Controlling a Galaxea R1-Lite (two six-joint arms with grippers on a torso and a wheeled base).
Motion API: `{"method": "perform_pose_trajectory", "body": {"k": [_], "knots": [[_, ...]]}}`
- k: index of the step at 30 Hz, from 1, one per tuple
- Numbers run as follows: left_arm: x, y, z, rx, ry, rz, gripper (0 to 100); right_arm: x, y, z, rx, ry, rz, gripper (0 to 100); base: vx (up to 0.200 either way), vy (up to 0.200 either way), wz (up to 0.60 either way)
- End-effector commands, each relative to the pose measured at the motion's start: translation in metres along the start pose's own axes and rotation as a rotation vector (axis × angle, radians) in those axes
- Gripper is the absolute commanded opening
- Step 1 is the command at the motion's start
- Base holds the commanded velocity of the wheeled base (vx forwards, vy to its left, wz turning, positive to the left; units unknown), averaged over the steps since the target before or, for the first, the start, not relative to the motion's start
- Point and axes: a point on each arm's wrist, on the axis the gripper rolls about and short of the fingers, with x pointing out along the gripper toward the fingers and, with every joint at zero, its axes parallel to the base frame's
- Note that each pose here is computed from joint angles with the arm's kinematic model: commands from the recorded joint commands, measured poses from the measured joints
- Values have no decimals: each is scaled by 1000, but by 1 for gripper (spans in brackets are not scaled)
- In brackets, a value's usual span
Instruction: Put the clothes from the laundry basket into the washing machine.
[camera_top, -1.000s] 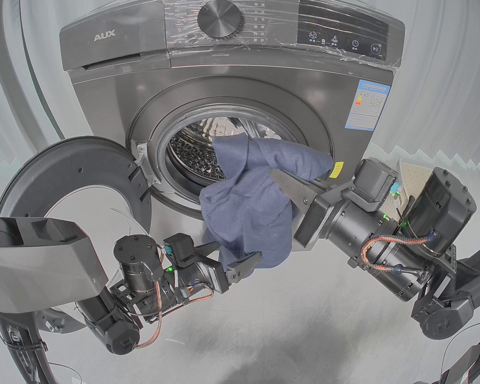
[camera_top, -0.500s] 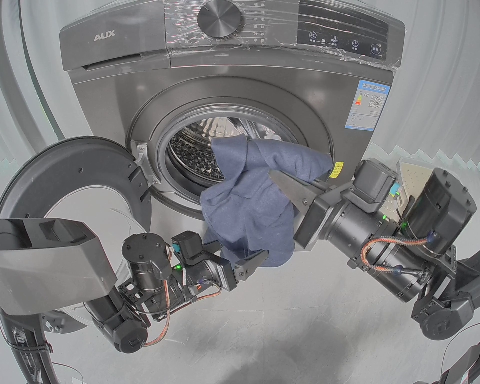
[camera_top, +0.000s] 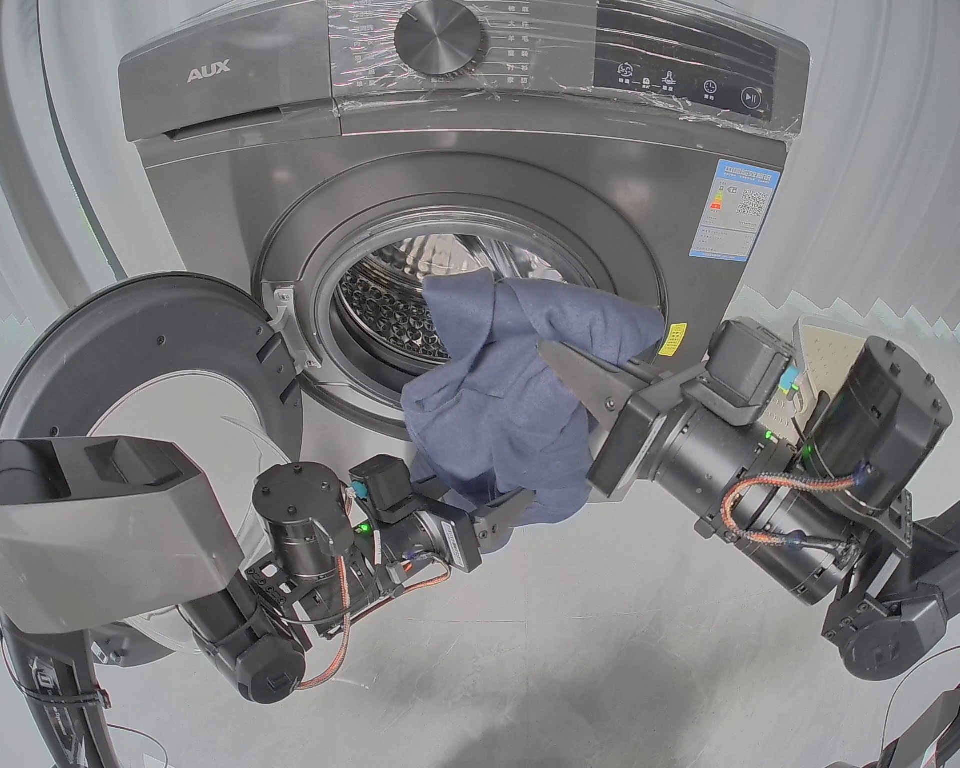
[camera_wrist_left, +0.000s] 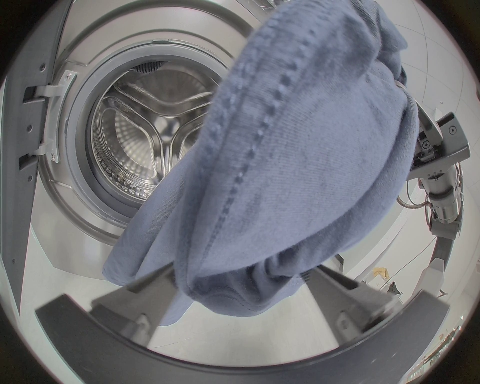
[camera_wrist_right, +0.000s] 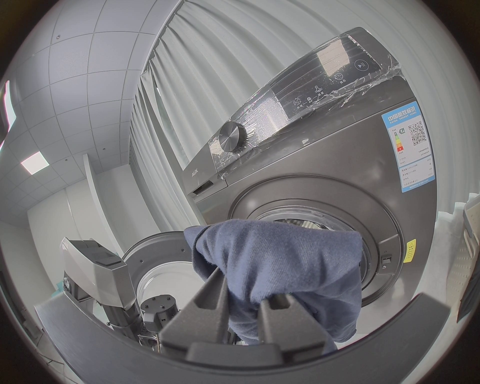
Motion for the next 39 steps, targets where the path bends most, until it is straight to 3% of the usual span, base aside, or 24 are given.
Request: {"method": "perform_pose_trajectory", "body": {"k": [1, 4, 6, 13, 16, 21, 25, 36, 37, 39], "knots": [[-1, 0, 1, 0, -3, 2, 0, 0, 0, -1, 1, 0, -1, 0, 0, 0, 0], [-4, -2, 4, 4, -8, 2, 0, 0, 0, 0, 3, -1, -2, 0, 0, 0, 0], [-13, -9, 18, 10, -41, -13, 0, 0, -1, 0, 4, -2, -3, 0, 0, 0, 0], [-58, -36, 35, 9, -33, -78, 0, -1, -4, -2, 0, 10, -13, 0, 0, 0, 0], [-80, -42, 43, 14, -29, -123, 0, -3, -5, -7, 0, 29, -18, 0, 0, 0, 0], [-104, -52, 65, 21, -89, -203, 0, -4, -8, -15, -3, 61, -25, 0, 0, 0, 0], [-109, -54, 70, 4, -102, -229, 0, -6, -9, -22, -2, 85, -27, 0, 0, 0, 0], [-109, -57, 81, 16, -150, -245, 0, -7, -8, -28, 0, 117, -22, 0, 0, 0, 0], [-109, -58, 84, 18, -162, -249, 0, -9, -8, -32, -1, 133, -22, 100, 0, 0, 0], [-108, -59, 89, 20, -186, -253, 0, -14, -8, -38, -5, 165, -23, 100, 0, 0, 0]]}}
